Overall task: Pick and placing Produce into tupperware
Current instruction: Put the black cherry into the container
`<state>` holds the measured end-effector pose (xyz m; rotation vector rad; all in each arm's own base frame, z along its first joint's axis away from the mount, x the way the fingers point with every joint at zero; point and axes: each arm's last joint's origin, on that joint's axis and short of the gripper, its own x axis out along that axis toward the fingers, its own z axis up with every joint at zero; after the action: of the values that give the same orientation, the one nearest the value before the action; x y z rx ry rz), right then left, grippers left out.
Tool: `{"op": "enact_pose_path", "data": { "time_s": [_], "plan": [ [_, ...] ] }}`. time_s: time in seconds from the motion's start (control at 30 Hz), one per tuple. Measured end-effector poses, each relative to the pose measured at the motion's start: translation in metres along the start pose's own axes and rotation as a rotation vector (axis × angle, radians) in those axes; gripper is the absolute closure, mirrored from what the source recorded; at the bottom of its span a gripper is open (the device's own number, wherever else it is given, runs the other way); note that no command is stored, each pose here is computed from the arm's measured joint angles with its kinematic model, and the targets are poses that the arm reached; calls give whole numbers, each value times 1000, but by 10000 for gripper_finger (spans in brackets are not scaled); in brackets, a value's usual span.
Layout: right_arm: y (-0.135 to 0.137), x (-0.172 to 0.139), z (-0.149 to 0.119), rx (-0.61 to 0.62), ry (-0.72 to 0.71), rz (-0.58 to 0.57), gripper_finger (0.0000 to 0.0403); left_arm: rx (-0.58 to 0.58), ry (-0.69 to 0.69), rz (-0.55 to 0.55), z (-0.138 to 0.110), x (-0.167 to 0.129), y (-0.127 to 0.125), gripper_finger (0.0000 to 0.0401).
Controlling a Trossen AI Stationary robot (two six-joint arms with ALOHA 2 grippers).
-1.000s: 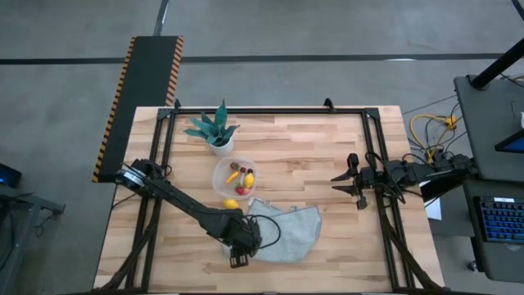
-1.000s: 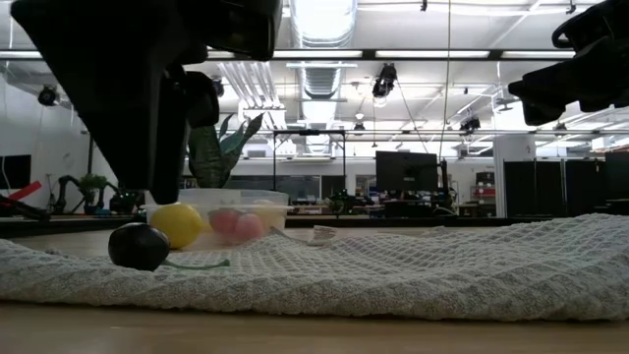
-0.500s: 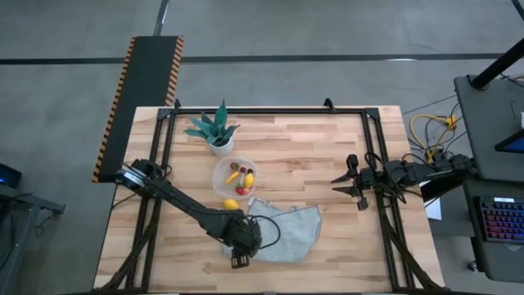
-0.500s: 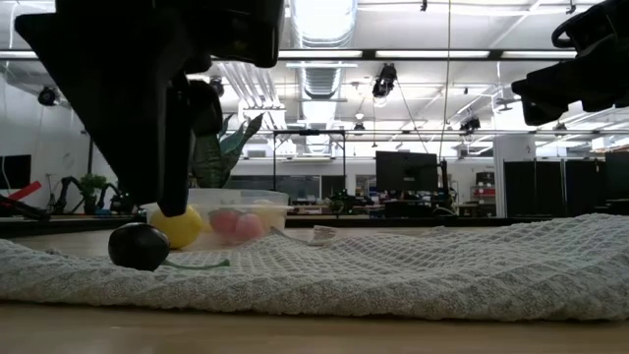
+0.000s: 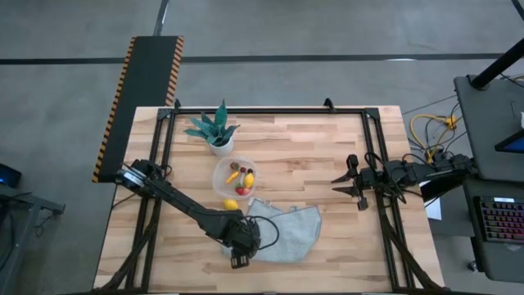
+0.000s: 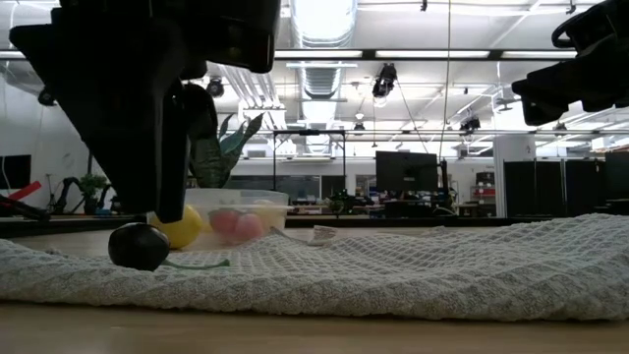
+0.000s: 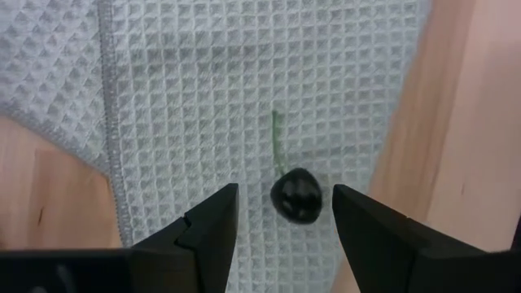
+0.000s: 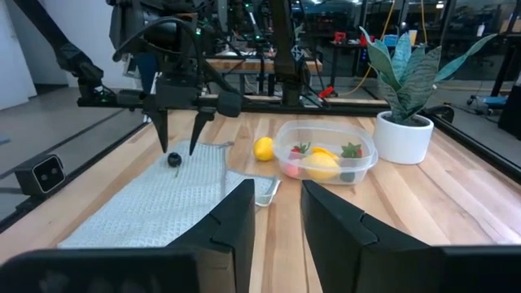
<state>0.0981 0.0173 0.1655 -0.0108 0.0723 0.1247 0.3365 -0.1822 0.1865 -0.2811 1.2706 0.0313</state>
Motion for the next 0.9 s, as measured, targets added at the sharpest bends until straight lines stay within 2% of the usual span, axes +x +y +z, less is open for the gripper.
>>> {"op": "enact_pose_path", "data": {
  "time_s": [0.27,0.33,0.43,0.9],
  "plan": [
    [0,0,0,0,0,3,300,7,14,-17,-3,5,-2,216],
    [0,0,0,0,1,6,302,7,35,-46,-3,12,-4,216],
    [0,0,0,0,4,15,307,6,70,-35,-5,20,-3,216],
    [1,0,-1,0,9,20,305,7,58,-38,-3,18,-4,216]
  ]
}}
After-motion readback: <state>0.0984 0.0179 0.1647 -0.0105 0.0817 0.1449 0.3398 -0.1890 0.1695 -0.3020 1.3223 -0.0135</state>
